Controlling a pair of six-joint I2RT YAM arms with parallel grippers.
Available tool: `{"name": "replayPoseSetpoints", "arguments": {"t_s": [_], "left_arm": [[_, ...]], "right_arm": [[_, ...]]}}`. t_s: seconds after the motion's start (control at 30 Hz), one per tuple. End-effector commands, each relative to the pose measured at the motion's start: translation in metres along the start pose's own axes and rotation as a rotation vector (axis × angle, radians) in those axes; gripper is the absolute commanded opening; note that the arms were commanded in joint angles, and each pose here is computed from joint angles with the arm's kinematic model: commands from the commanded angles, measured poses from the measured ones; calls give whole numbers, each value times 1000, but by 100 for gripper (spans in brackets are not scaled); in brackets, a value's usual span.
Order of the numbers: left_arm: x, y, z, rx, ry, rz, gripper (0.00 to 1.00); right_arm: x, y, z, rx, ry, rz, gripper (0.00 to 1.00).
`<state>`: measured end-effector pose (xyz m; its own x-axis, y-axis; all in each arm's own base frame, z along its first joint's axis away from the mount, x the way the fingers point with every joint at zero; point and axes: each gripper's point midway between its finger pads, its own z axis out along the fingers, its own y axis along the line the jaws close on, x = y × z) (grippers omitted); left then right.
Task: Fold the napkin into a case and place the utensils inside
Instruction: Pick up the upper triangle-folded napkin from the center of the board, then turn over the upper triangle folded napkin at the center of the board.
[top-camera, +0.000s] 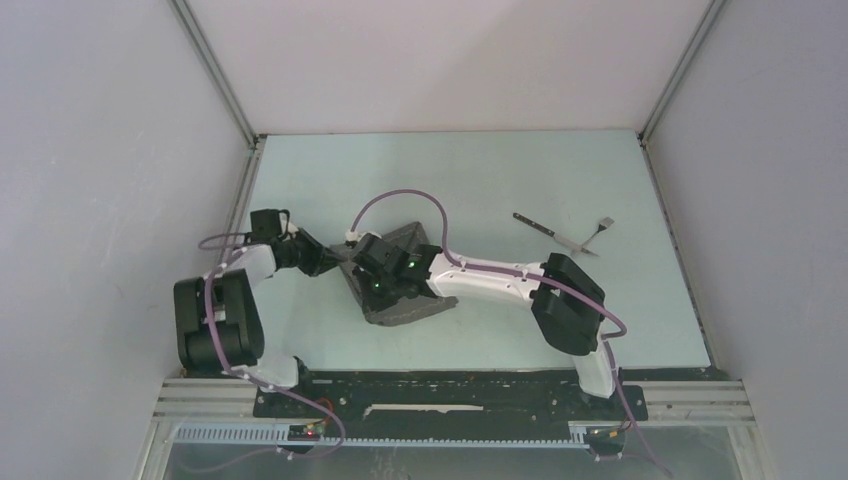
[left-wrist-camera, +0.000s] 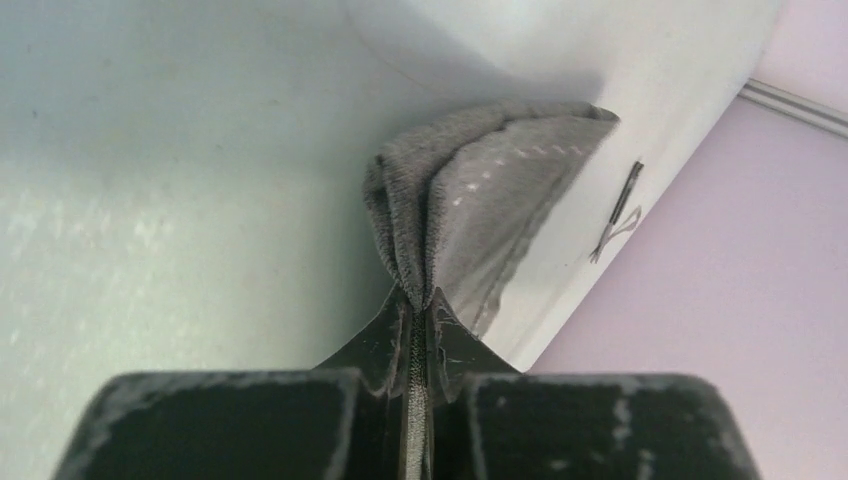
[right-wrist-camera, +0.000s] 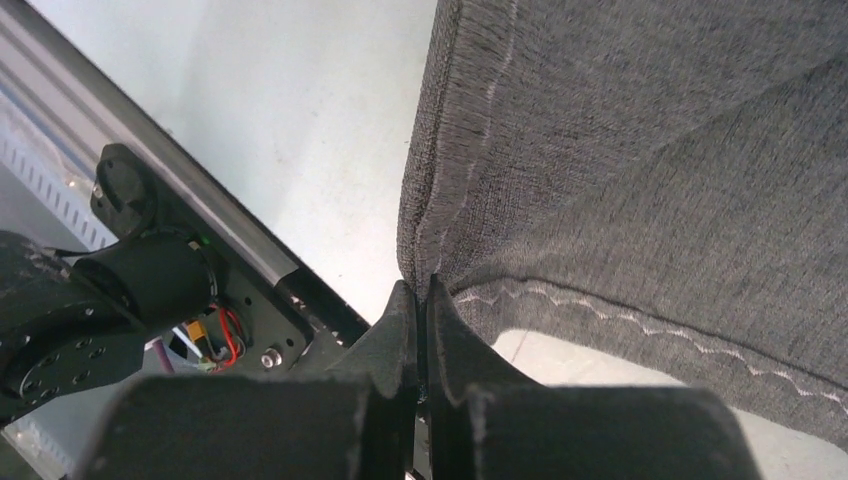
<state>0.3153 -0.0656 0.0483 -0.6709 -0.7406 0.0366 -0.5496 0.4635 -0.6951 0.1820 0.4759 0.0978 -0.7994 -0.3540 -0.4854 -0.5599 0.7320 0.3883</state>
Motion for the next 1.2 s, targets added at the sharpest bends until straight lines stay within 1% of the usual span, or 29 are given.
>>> {"name": "replayPoseSetpoints", "arguments": {"t_s": [0.0, 0.03, 0.17, 0.27, 0.33, 0.4, 0.47, 0.5, 0.6, 0.63, 0.7, 0.73, 0.77, 0.8, 0.83, 0.87, 0.9, 0.97, 1.03, 1.1, 1.17], "left_arm": [[-22, -27, -48, 4, -150, 118, 3], [-25, -28, -59, -7, -175, 123, 1], [-38, -32, -114, -59, -323, 145, 0], [-47, -48, -172, -99, -503, 193, 0], [-47, -65, -208, -107, -615, 233, 0], [-45, -86, -236, -74, -705, 263, 0], [-42, -104, -251, -55, -753, 292, 0], [-41, -112, -253, -53, -754, 307, 0], [-29, -138, -238, -30, -696, 366, 0], [-22, -146, -234, -52, -685, 396, 0], [-12, -165, -232, -142, -740, 499, 0], [-6, -175, -228, -173, -757, 551, 0], [-3, -181, -214, -206, -750, 577, 0], [3, -183, -192, -233, -706, 593, 0], [10, -184, -165, -255, -639, 601, 0], [16, -179, -126, -311, -566, 621, 0], [25, -178, -94, -346, -523, 659, 0], [43, -183, -30, -404, -473, 754, 0], [70, -191, 29, -442, -385, 819, 0], [96, -211, 68, -441, -359, 899, 0], [122, -228, 98, -415, -282, 940, 0]], "right_arm": [[-8, 53, -30, -156, -28, -104, 0], [-7, 64, -33, -183, -23, -124, 0], [-10, 119, -46, -330, -16, -191, 0], [-14, 168, -64, -522, -7, -193, 0], [-16, 200, -87, -695, 6, -186, 0], [-18, 216, -105, -830, 1, -166, 0], [-22, 217, -116, -921, -23, -125, 0], [-25, 213, -117, -944, -41, -104, 0], [-27, 185, -104, -907, -66, -70, 0], [-26, 174, -100, -896, -79, -61, 0], [-25, 146, -95, -901, -93, -12, 0], [-24, 129, -90, -909, -96, 24, 0], [-19, 108, -81, -905, -79, 72, 9], [-14, 86, -74, -895, -75, 120, 24], [-8, 64, -69, -875, -82, 170, 34], [0, 33, -62, -817, -108, 224, 49], [11, 6, -57, -745, -129, 267, 56], [33, -47, -57, -597, -157, 340, 67], [48, -89, -69, -491, -214, 388, 74], [63, -124, -81, -384, -222, 425, 76], [65, -146, -102, -311, -274, 423, 76]]}}
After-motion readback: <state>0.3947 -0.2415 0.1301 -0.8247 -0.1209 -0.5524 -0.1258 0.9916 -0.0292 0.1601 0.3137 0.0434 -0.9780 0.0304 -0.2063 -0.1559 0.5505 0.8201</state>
